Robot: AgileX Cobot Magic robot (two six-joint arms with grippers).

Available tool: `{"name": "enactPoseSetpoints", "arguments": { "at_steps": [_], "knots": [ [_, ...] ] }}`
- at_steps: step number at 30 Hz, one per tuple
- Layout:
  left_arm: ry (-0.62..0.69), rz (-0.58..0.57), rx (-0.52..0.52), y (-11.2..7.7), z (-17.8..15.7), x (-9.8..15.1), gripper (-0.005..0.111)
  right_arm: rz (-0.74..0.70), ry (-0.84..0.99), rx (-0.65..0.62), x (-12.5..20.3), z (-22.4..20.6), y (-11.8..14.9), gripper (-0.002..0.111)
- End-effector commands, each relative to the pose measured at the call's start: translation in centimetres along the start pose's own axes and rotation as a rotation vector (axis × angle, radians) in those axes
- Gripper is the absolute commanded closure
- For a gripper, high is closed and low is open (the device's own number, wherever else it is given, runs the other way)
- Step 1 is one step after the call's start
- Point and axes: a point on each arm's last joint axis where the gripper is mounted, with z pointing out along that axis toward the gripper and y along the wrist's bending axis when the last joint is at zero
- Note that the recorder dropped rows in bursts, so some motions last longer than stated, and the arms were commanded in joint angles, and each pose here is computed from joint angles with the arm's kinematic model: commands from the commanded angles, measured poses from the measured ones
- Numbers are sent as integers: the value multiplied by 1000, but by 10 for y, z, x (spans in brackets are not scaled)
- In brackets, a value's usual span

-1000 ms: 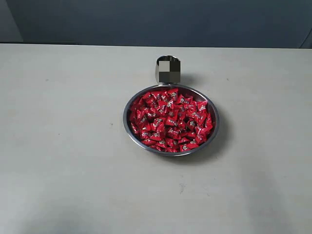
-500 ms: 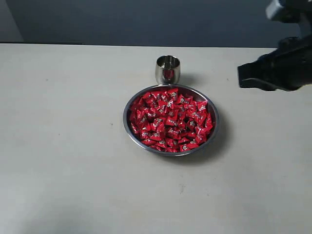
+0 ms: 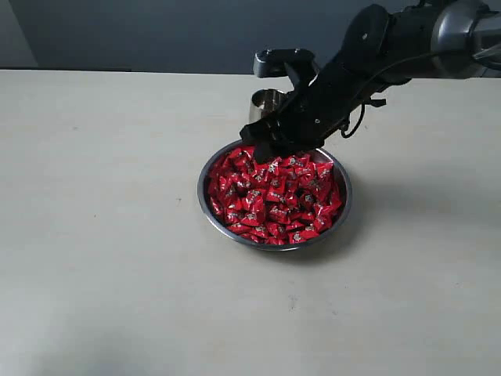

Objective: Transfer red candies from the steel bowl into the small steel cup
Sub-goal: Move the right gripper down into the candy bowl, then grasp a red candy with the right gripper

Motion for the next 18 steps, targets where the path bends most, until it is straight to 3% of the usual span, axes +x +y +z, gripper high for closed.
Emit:
{"name": "enactPoseSetpoints", "arguments": {
  "at_steps": [1,11,13,17,18],
  "knots": [
    [-18,2,4,0,-1,-3,106,-7,20,55,-5,12,-8,64],
    [-18,2,4,0,-1,-3,106,40,41,60,-2,34,-16,68],
    [-18,2,4,0,-1,-3,106,42,44,62,-1,37,-17,76],
    [-18,2,4,0,-1,-3,106,29,41,72,-1,37,-18,109],
    [-18,2,4,0,-1,-3,106,29,39,73,-1,37,-18,108]
  ]
}}
